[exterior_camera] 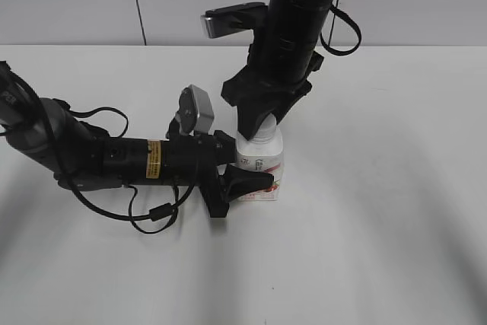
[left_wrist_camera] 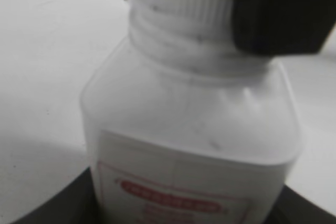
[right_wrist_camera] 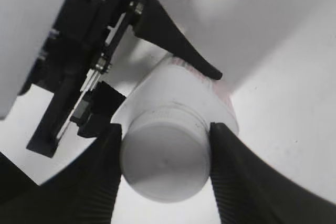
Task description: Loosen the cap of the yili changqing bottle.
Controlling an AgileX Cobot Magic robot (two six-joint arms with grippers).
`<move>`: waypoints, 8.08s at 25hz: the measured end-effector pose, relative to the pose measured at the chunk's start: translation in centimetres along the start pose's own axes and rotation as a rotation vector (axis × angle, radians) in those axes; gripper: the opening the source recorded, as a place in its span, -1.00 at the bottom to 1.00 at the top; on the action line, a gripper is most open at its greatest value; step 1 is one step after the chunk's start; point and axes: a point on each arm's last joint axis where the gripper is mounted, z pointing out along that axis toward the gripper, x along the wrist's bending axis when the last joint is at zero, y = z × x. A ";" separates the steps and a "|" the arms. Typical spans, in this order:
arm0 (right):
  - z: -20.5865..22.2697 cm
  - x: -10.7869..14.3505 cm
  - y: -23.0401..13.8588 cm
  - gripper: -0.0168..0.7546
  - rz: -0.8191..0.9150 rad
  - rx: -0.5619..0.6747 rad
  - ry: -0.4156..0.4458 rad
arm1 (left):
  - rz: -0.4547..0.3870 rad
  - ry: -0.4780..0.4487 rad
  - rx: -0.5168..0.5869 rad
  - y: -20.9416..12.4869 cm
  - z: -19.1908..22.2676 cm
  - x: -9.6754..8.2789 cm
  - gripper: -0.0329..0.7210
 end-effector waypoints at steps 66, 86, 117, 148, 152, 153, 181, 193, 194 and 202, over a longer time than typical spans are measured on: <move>-2.3 -14.1 -13.4 0.05 0.566 -0.116 -0.144 | 0.012 -0.013 0.009 -0.1 0.0 -0.1 0.11; 2.8 -14.6 -19.3 0.05 0.690 -0.106 -0.235 | 0.012 -0.013 0.008 0.0 0.0 -0.1 0.11; 2.7 -14.7 -19.3 0.46 0.728 -0.113 -0.238 | 0.013 -0.014 0.008 -0.1 0.0 -0.1 0.11; 2.4 -14.4 -19.3 0.46 0.734 -0.073 -0.211 | 0.062 -0.024 -0.098 4.1 -1.3 -0.8 0.50; 1.8 -14.5 -18.8 0.46 0.737 -0.066 -0.195 | 0.060 -0.033 -0.117 6.2 -1.9 -1.1 0.50; 1.6 -14.5 -18.7 0.46 0.738 -0.069 -0.194 | 0.050 -0.035 -0.122 6.7 -2.1 -1.2 0.50; -9.8 -10.1 -18.8 0.46 0.659 -0.391 -0.314 | -0.308 1.295 0.581 12.6 -19.6 3.0 0.50; -10.2 -9.6 -19.8 0.46 0.620 -0.298 -0.343 | -0.878 1.159 0.549 16.3 -19.0 2.0 0.50; -10.2 -9.6 -19.8 0.46 0.620 -0.293 -0.343 | -0.898 1.161 0.576 16.9 -19.3 2.0 0.50; -9.7 -8.5 -20.8 0.46 0.671 -0.150 -0.247 | -0.999 1.135 0.723 18.1 -19.9 1.1 0.50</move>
